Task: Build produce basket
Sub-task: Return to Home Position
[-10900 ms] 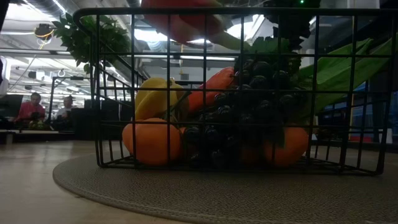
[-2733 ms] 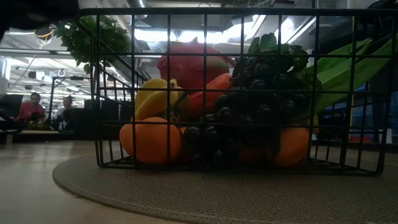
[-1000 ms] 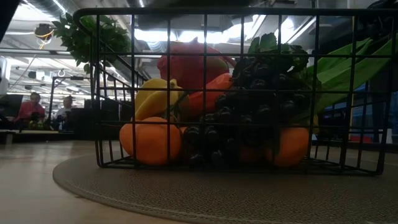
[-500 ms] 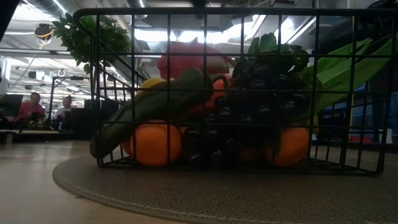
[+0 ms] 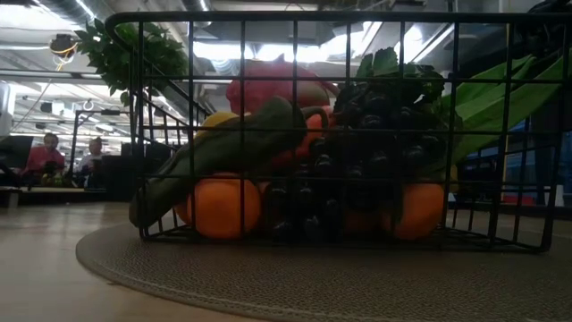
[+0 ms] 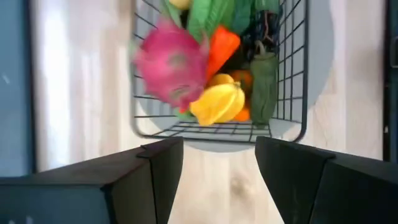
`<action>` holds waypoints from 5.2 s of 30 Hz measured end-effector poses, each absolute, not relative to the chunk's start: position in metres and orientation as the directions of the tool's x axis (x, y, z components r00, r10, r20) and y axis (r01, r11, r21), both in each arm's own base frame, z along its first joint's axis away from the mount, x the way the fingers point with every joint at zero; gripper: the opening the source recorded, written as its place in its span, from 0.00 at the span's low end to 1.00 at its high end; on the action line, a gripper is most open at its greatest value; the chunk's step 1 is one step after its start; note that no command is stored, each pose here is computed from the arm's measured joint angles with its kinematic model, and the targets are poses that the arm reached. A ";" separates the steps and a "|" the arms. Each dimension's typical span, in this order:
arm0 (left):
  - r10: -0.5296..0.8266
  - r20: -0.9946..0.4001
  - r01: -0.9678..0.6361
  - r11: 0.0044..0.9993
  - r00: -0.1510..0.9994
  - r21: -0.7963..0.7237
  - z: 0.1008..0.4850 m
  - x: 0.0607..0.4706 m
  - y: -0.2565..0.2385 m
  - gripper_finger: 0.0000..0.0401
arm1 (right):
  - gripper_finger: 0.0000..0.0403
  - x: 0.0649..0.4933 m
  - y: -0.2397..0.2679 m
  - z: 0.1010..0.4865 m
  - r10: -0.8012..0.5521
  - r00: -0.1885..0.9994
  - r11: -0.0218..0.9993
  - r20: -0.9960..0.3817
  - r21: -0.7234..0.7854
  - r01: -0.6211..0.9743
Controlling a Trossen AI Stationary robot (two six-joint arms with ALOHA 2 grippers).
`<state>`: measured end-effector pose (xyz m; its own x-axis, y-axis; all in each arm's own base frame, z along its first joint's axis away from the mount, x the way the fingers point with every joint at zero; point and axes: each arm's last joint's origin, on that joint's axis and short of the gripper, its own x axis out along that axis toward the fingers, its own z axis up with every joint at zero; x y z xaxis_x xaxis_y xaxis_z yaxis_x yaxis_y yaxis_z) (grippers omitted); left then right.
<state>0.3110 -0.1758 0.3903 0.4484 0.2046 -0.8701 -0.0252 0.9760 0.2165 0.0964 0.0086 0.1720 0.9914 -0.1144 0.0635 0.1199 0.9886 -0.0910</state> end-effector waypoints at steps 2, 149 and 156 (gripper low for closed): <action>0.229 -0.834 -0.048 0.970 0.503 0.237 0.408 0.286 -0.170 0.47 | 0.38 0.096 0.008 0.172 -0.117 0.991 0.988 0.067 -0.090 0.123; 0.028 0.010 -0.027 0.994 1.000 -0.103 0.167 0.099 -0.007 0.47 | 0.38 0.096 0.008 0.172 -0.121 0.991 0.988 0.064 -0.090 0.126; 0.028 0.010 -0.027 0.994 1.000 -0.103 0.167 0.099 -0.007 0.47 | 0.38 0.096 0.008 0.172 -0.120 0.991 0.988 0.064 -0.091 0.126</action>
